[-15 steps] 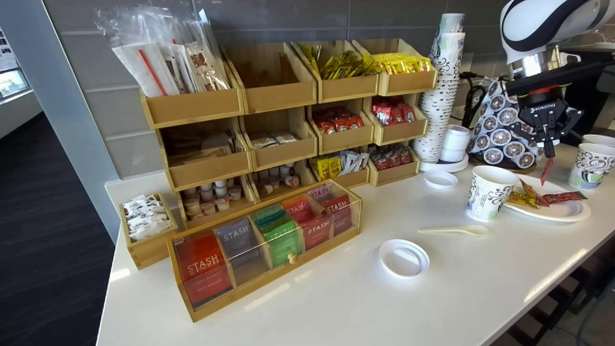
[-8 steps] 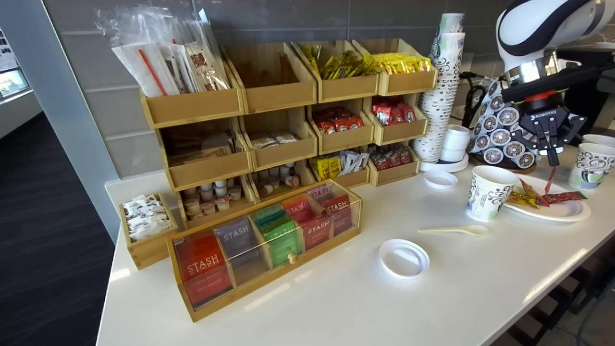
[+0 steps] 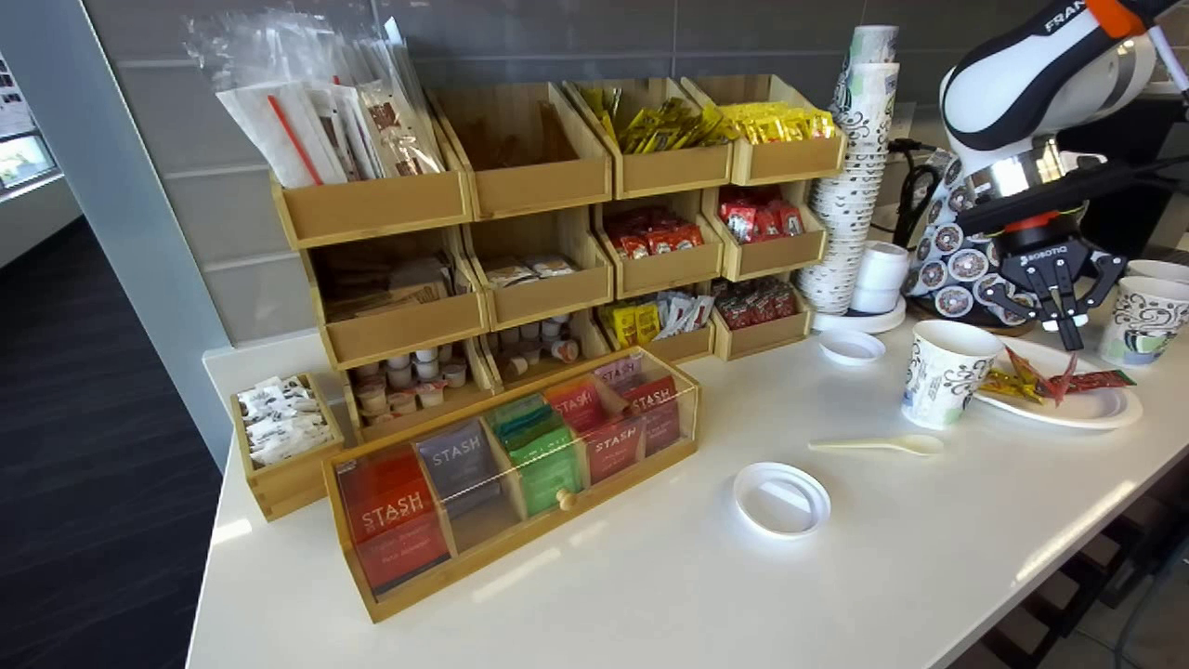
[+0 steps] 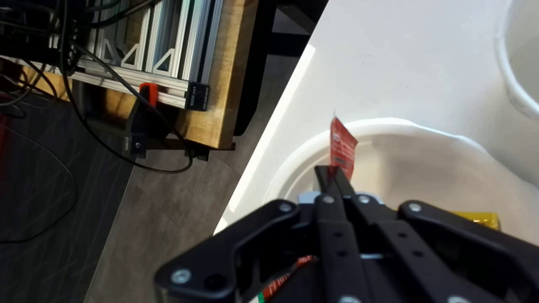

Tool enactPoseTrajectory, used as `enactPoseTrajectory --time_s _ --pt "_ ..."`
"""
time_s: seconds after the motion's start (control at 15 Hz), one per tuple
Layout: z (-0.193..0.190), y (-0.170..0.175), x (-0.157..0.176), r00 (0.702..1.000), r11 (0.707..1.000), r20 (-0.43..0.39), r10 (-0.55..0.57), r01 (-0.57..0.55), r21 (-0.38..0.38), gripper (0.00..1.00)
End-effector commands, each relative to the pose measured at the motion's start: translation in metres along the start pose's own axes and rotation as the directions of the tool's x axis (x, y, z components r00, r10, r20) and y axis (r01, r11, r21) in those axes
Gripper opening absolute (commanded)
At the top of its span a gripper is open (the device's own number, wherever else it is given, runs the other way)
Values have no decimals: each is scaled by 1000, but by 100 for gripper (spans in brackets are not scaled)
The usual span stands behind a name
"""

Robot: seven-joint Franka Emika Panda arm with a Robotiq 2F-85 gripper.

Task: Pick up the top red sachet from the stack on the white paper plate and move it to the left side of the white paper plate

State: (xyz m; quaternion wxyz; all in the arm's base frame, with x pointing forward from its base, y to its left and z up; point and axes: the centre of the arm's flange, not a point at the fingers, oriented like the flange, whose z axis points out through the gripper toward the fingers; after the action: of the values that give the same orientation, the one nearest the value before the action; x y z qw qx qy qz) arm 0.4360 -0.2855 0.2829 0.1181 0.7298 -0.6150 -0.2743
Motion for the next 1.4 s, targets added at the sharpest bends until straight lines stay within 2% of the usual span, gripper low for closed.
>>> enactPoseTrajectory --time_s 0.0,0.33,0.4,0.53,1.13,1.33 --pt "9 -11 9 1000 999 16 19 -18 -28 0" --pt "18 -19 18 1000 998 21 24 -23 -55 0" --pt "19 -21 19 1000 998 21 23 -22 -57 26" --pt "19 -24 21 1000 998 21 13 -12 -59 32" --pt "5 -32 24 1000 1000 -11 -2 2 14 99" --pt "2 -31 22 1000 1000 -4 -3 3 17 100"
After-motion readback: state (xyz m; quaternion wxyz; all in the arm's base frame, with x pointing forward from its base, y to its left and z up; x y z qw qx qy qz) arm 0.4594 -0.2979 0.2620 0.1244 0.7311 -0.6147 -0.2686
